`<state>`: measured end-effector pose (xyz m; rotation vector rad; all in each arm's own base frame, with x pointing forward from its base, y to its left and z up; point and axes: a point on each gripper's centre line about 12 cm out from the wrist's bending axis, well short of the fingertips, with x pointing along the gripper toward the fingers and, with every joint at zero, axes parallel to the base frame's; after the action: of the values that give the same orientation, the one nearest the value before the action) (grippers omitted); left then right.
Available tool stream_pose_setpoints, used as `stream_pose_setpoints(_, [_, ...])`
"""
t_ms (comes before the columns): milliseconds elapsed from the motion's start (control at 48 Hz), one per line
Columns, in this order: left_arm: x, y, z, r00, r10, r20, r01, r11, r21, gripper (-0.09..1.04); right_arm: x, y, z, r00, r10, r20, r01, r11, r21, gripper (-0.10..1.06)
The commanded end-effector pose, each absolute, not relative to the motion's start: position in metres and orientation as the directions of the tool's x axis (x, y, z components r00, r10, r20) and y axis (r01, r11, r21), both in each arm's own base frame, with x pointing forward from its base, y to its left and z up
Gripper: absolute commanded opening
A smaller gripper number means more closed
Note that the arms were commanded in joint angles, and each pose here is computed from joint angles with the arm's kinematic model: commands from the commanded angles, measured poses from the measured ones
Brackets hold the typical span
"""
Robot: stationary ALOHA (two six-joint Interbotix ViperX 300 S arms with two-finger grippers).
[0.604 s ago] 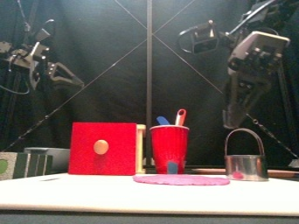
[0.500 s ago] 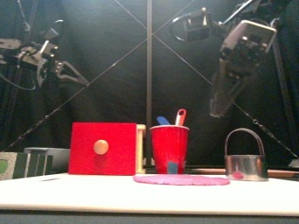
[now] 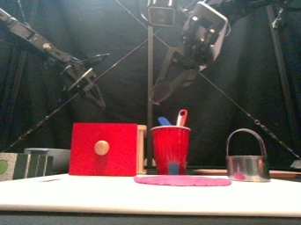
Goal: Get the cutter from the drawer then cut the dough then place the extra dough in the bowl
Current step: Shut the drawer
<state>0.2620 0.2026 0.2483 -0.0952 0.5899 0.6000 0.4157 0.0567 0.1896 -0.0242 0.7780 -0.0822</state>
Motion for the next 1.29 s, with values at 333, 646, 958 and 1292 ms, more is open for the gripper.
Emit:
stream_pose_setpoints(333, [0.332,0.245,0.215,0.555,0.409,-0.724,-0.442,0.883,0.159,0.3,0.482,0.066,0.171,0.754,-0.025,-0.657,0.049,0.9986,0.018,0.19])
stream_pose_setpoints(646, [0.359,0.244,0.185,0.457,0.276,-0.846,-0.271,0.949,0.163,0.3,0.501,0.053,0.155,0.733,-0.063,-0.677,0.096,0.9953,0.012,0.19])
stream_pose_setpoints(958, [0.364,0.234,0.177,0.487,0.178,-0.855,-0.206,0.975,0.085,0.3,0.508,0.023,0.145,0.714,-0.123,-0.689,0.137,0.9899,-0.034,0.19])
stream_pose_setpoints(1292, [0.364,0.233,0.174,0.487,0.168,-0.857,-0.193,0.978,0.082,0.3,0.511,-0.01,0.145,0.701,-0.197,-0.686,0.173,0.9793,-0.105,0.19])
